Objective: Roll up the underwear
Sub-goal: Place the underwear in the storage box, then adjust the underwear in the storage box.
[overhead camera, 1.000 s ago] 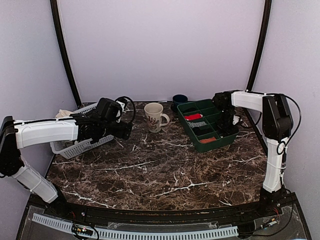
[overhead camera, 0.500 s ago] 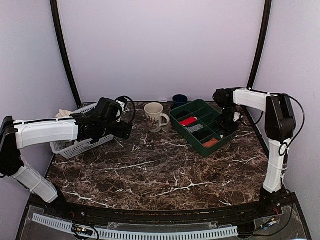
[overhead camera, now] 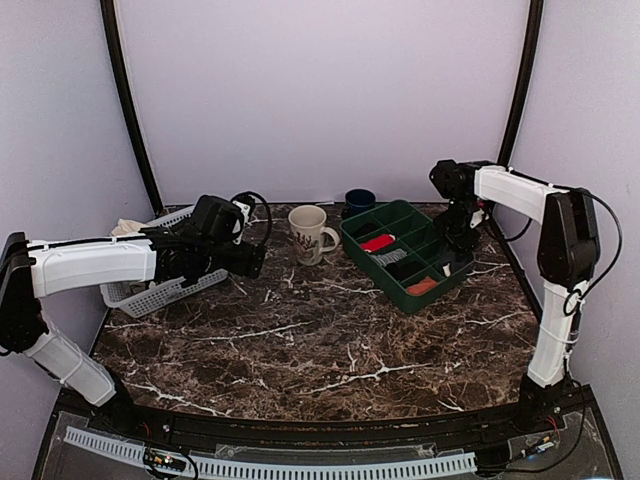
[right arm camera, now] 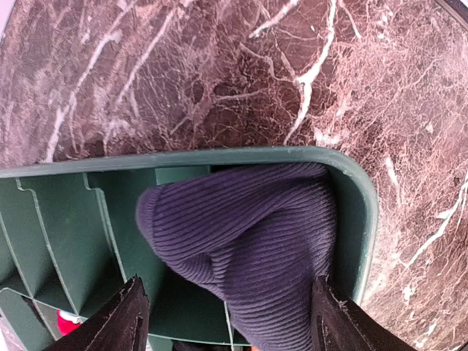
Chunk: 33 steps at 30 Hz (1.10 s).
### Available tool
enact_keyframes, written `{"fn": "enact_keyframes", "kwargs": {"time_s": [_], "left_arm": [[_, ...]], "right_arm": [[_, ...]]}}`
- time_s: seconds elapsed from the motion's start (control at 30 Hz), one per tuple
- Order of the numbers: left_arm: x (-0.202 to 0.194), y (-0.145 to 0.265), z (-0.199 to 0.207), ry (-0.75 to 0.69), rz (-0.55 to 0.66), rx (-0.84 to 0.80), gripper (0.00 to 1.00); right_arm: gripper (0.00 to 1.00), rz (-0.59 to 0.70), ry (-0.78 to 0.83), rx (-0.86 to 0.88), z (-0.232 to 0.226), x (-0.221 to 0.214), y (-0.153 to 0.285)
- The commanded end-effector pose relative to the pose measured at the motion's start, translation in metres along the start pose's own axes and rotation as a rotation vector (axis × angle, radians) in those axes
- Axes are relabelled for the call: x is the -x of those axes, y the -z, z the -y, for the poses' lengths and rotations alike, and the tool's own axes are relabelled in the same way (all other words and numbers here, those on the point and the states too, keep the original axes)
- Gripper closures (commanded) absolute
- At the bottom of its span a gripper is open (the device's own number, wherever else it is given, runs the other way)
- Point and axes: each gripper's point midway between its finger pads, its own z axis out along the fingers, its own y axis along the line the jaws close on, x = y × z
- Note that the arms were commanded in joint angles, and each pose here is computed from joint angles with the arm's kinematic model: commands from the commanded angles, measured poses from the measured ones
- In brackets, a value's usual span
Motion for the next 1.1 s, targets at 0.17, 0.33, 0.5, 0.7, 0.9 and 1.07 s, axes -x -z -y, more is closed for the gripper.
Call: {"fn": "enact_keyframes", "kwargs": {"time_s": [0.17,0.33,0.5,0.7,0.9,1.07], "left_arm": [[0.009,0.011,-0.003,0.029,0.049,-0.012,0.01],[0.007,0.013,-0.004,0.026,0.051,-0.012,0.01],[0.006,0.014,-0.005,0.022,0.055,-0.007,0.01],[0.007,0.013,-0.004,0.020,0.057,-0.011,0.01],[0.008,0.011,0.000,0.019,0.057,-0.031,0.01],[0.010,0.011,-0.002,0.009,0.061,-0.018,0.01]], "right_arm": [[0.28,0.003,-0.038,0.065,-0.010,0.006,0.018],[0.33,-0.011,-0.039,0.092,-0.013,0.003,0.023],[0.30,-0.035,-0.032,0.080,-0.001,-0.002,0.033],[0.27,-0.041,-0.024,0.057,0.022,-0.005,0.035],[0.27,0.025,0.027,0.174,-0.014,0.011,0.047],[0.27,0.028,0.048,0.171,-0.028,0.015,0.036]]}}
